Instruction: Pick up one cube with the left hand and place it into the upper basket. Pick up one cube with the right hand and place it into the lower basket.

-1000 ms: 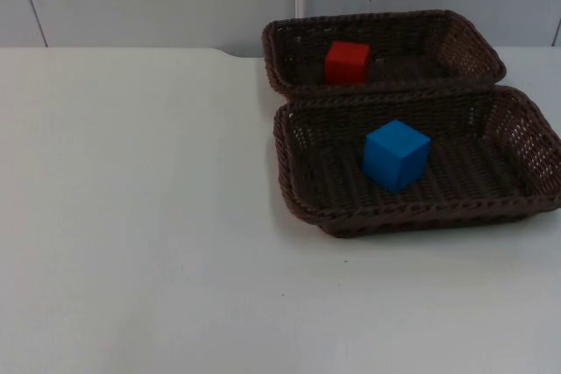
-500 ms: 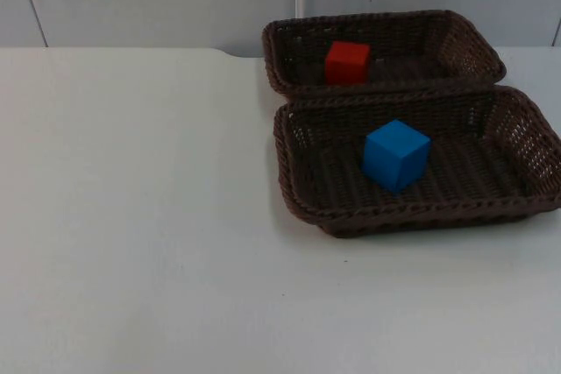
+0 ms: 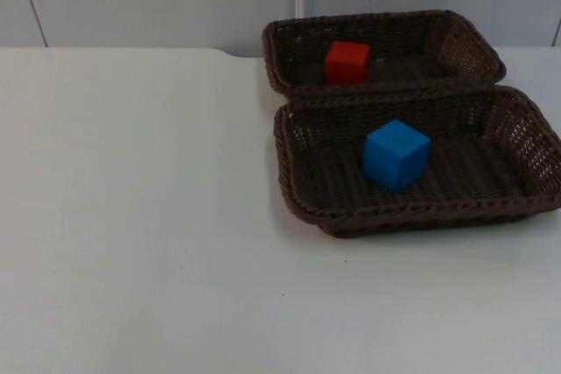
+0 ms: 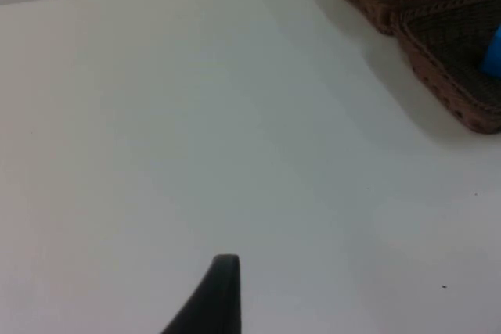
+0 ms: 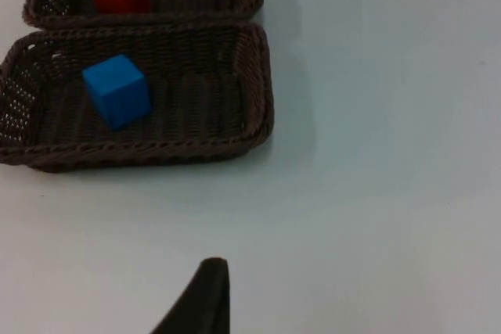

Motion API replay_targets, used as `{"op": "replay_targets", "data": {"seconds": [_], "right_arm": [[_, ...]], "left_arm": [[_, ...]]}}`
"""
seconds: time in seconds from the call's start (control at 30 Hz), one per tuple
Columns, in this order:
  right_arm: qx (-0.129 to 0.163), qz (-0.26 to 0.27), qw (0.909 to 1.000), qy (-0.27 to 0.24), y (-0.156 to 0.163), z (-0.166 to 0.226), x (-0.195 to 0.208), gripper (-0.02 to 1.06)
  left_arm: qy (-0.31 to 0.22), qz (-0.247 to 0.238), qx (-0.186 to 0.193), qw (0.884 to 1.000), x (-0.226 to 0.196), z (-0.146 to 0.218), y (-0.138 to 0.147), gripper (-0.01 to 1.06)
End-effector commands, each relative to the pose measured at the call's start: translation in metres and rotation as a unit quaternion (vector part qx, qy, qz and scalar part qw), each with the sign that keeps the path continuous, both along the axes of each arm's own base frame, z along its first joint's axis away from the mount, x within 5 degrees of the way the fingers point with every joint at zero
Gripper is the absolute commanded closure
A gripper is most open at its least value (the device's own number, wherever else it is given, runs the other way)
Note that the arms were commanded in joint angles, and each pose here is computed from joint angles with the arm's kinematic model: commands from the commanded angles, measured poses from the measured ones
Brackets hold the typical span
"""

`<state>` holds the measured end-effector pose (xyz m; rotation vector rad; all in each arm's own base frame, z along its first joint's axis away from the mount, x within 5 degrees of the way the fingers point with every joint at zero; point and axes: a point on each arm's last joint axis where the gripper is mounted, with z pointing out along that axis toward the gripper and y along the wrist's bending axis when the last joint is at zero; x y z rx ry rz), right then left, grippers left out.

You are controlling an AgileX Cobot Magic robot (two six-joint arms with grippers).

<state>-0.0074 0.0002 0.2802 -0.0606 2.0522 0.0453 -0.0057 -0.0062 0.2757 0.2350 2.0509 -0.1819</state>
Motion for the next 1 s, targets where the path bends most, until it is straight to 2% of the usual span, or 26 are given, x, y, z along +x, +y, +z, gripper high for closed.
{"op": "replay_targets", "data": {"seconds": [0.0, 0.13, 0.47, 0.97], "right_arm": [[-0.004, -0.008, 1.0, -0.003, 0.0001, -0.0002, 0.0, -0.01], [-0.004, -0.028, 0.9996, -0.003, 0.0004, -0.0002, 0.0001, -0.01], [-0.004, -0.028, 0.9996, -0.003, 0.0003, -0.0002, 0.0001, -0.01], [-0.004, -0.029, 0.9996, -0.003, 0.0003, -0.0002, 0.0001, -0.01]], "left_arm": [[0.002, 0.004, -0.001, 1.0, -0.0003, -0.0012, 0.0002, 0.0], [0.002, 0.004, -0.001, 1.0, -0.0003, -0.0012, 0.0002, 0.0], [0.002, 0.007, -0.001, 1.0, -0.0002, -0.0012, 0.0002, 0.0], [0.002, 0.092, -0.001, 0.996, 0.0009, -0.0012, -0.0007, 0.0]]}}
